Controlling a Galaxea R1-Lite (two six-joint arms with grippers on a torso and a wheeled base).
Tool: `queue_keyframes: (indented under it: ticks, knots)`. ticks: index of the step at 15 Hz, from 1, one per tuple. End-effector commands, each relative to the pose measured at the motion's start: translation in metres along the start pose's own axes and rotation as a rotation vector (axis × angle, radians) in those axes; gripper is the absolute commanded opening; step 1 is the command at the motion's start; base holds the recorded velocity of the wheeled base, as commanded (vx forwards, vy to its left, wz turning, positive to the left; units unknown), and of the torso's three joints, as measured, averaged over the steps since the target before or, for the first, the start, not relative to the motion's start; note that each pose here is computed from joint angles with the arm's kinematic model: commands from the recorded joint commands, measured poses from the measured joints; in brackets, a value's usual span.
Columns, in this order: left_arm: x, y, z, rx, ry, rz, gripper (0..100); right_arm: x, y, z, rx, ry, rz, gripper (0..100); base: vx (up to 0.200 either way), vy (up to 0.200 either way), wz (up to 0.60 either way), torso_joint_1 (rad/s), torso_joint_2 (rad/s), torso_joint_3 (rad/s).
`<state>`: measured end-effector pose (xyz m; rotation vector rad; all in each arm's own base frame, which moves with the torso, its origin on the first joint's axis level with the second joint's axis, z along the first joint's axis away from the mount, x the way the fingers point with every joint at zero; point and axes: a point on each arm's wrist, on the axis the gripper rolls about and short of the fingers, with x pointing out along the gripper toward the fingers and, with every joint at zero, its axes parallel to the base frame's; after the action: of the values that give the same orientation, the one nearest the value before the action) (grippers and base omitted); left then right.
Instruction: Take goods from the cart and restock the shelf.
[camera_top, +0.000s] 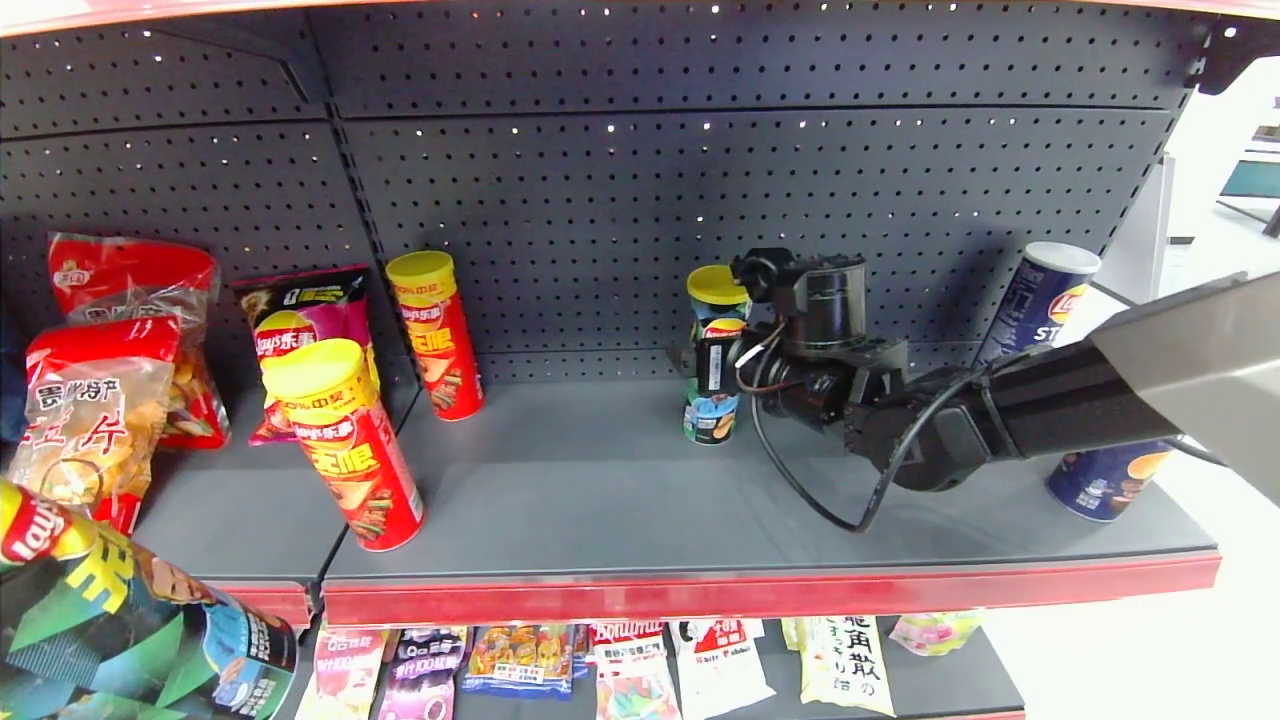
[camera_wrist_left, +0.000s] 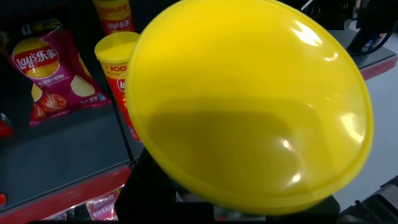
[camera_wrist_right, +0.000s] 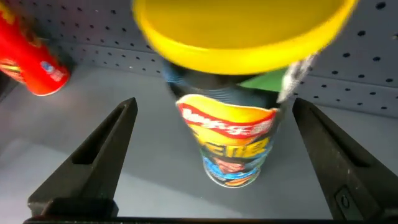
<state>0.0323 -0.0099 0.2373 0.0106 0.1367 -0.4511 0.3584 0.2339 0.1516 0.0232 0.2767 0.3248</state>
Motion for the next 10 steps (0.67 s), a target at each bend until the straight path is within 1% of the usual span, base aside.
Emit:
queue_keyframes:
  ticks: [1,10]
  knots:
    - [0.000,0.000,0.000,0.000,0.000,-0.001,0,0.003,-0.001,-0.004,-0.002,0.010,-0.005,100,0.000,0.000,0.00,0.000,0.00,0.000]
    - [0.000,0.000,0.000,0.004,0.002,-0.001,0,0.019,0.000,-0.002,0.005,-0.014,-0.015,100,0.000,0.000,0.00,0.000,0.00,0.000]
